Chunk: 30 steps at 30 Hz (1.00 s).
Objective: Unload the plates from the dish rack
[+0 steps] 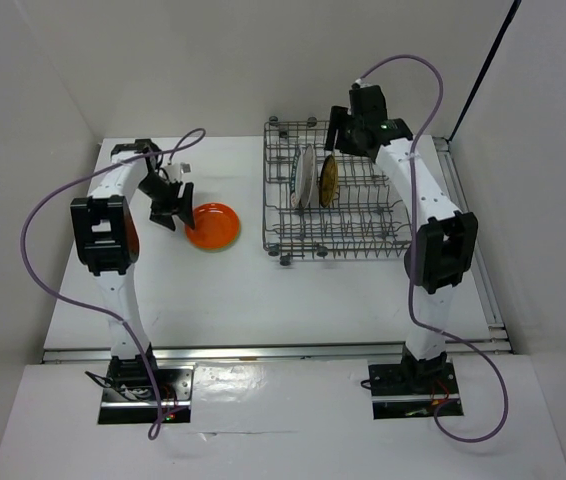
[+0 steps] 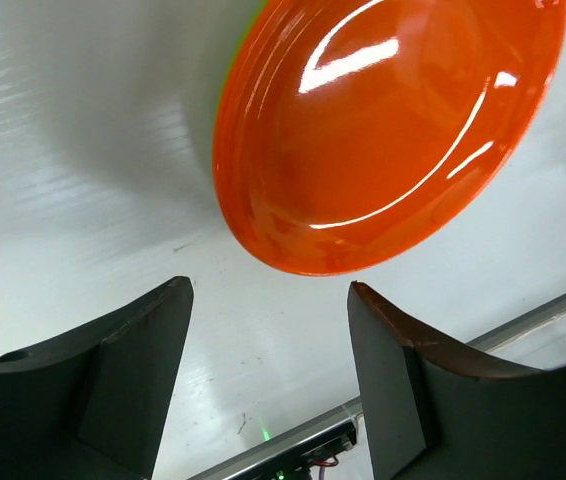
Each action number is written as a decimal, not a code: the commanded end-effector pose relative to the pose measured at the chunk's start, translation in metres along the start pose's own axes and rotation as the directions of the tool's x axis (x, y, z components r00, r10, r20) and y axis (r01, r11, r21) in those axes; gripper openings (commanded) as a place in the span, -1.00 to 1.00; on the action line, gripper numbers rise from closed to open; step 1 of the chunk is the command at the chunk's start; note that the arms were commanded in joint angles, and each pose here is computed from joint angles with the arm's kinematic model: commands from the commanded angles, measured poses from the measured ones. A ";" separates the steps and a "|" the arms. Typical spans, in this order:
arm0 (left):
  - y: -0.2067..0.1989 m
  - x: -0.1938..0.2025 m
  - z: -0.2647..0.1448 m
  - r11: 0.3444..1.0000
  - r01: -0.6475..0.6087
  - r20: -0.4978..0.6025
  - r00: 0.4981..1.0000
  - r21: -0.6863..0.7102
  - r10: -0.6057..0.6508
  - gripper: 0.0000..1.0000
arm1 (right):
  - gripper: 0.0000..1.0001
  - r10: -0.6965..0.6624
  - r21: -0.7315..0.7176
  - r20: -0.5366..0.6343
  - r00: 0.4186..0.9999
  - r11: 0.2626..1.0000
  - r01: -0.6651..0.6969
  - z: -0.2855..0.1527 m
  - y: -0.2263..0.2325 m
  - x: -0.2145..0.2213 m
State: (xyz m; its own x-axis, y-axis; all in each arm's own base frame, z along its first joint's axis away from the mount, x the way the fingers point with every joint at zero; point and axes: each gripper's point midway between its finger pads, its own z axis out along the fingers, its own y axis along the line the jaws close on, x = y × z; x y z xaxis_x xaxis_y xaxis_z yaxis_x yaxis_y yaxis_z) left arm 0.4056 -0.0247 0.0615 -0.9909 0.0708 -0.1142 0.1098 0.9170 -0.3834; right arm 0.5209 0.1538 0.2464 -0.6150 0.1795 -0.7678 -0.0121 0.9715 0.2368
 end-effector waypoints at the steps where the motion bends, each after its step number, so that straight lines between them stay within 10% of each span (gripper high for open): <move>1: -0.015 -0.013 -0.048 0.998 -0.052 0.109 0.992 -0.034 0.055 0.54 | 0.40 -0.018 0.016 -0.063 0.998 1.000 0.019 0.022 -0.005 0.021; 12: -0.031 -0.019 -0.068 0.993 -0.097 0.122 0.987 -0.062 0.103 0.54 | 0.00 -0.024 0.113 -0.152 0.988 0.993 0.041 0.074 -0.029 0.066; 20: -0.037 -0.008 -0.090 0.985 -0.136 0.158 0.976 -0.103 0.151 0.56 | -0.98 -0.048 0.177 -0.142 0.989 0.982 0.073 0.081 -0.040 0.059; 30: -0.063 0.006 -0.125 0.976 -0.201 0.239 0.947 -0.079 0.214 0.56 | -1.00 -0.082 0.277 0.035 0.996 0.958 0.069 0.010 -0.036 -0.011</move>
State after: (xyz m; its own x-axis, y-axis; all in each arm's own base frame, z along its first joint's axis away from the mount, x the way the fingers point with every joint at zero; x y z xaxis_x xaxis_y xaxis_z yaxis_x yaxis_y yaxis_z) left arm 0.3959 -0.0264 0.1756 -0.9226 0.1422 -0.3585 0.2469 0.9319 -0.2657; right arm 0.5342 0.1285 0.1335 -0.7528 0.0459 -0.6567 0.0923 0.9951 -0.0361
